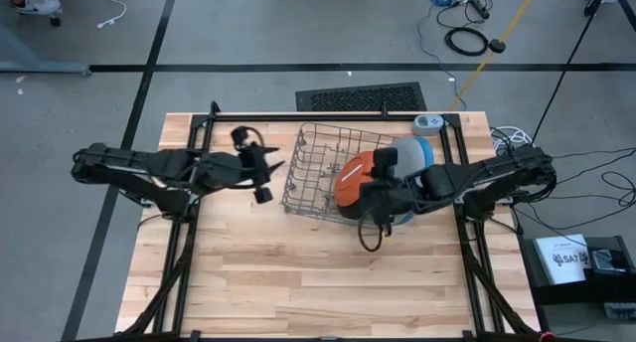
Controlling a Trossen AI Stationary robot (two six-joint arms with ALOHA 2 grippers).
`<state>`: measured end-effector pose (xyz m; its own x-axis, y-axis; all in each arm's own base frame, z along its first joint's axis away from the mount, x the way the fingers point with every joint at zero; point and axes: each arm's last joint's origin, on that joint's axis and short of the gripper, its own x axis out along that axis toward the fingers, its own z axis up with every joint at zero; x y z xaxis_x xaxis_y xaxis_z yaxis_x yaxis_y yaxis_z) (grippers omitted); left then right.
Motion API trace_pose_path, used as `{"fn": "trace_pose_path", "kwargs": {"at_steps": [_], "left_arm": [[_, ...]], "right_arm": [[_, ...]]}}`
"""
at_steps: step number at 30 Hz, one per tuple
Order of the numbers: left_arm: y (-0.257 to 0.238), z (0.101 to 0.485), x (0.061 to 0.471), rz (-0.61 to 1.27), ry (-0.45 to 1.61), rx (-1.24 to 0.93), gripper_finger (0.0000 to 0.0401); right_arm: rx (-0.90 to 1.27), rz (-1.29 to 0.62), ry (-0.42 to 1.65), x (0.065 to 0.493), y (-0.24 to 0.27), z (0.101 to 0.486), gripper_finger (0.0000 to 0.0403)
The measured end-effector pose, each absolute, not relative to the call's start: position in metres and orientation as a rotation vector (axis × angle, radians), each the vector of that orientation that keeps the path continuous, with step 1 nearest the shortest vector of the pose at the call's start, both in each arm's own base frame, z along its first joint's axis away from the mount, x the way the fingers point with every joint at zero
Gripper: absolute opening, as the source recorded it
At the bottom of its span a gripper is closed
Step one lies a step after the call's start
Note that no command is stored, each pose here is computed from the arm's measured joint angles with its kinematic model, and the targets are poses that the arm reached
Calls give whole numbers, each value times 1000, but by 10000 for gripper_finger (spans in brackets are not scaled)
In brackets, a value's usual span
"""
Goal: Sort dishes
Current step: Put the orange plate into the dish rack
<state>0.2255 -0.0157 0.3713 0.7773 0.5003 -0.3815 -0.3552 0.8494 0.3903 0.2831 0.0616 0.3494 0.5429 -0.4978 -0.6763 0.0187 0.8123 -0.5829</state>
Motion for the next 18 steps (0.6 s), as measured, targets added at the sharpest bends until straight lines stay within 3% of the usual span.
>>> {"fn": "trace_pose_path", "kwargs": {"at_steps": [8, 18], "left_arm": [[-12, 361, 204, 493, 456, 291, 154], [-12, 360, 205, 481, 453, 288, 154]], "right_arm": [[-535, -298, 1210, 272, 30, 343, 153], [-563, -172, 1372, 286, 7, 325, 153]]}}
